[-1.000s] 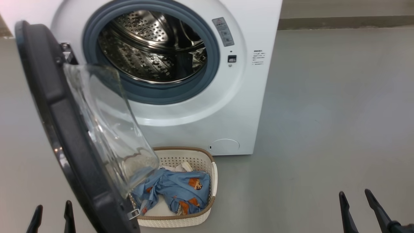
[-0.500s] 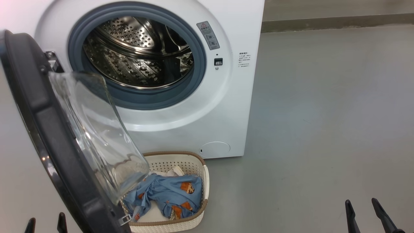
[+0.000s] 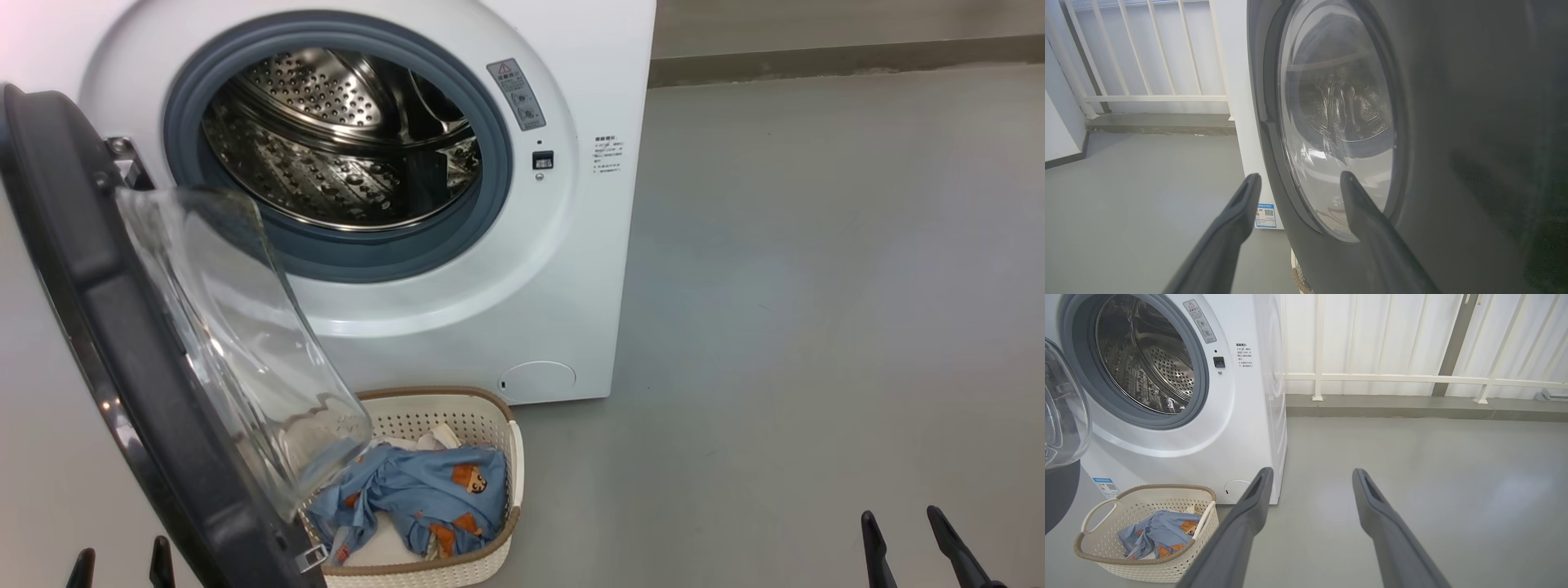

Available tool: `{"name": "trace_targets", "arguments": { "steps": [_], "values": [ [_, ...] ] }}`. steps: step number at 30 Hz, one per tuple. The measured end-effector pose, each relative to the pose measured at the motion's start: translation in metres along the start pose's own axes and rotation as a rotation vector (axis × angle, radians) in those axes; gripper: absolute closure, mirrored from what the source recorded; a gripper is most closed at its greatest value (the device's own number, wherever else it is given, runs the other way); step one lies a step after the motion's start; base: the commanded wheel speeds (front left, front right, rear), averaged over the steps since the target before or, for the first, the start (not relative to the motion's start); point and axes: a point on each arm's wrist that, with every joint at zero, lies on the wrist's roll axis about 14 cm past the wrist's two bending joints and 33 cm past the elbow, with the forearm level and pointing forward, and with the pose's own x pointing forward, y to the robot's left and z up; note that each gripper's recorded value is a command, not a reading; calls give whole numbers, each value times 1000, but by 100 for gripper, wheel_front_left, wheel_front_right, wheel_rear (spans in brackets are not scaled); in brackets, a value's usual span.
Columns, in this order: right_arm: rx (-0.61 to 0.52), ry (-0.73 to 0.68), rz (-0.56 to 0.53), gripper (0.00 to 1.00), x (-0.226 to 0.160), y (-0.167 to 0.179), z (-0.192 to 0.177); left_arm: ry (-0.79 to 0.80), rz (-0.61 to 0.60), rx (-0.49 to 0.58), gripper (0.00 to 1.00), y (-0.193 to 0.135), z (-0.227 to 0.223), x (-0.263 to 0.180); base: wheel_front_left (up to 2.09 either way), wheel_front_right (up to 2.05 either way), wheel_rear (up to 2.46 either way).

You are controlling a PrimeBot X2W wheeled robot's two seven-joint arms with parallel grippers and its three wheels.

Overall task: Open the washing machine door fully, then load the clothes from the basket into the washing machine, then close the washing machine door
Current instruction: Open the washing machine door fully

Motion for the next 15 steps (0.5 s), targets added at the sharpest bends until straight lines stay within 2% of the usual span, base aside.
{"name": "trace_targets", "arguments": {
  "steps": [2,3,4,5,15],
  "values": [
    [-5,4,4,0,0,1,-1,-2,1,1,0,0,1,-1,0,0,0],
    [-4,8,7,0,0,2,-2,-3,1,2,47,0,1,-2,0,0,0],
    [-4,8,9,0,0,2,-3,-3,2,2,77,1,1,-2,0,0,0],
    [-4,8,12,0,1,3,-3,0,3,0,100,1,0,-3,0,0,0],
    [-2,12,34,0,4,10,-4,18,67,-29,100,20,-7,-11,0,0,0]
  ]
}}
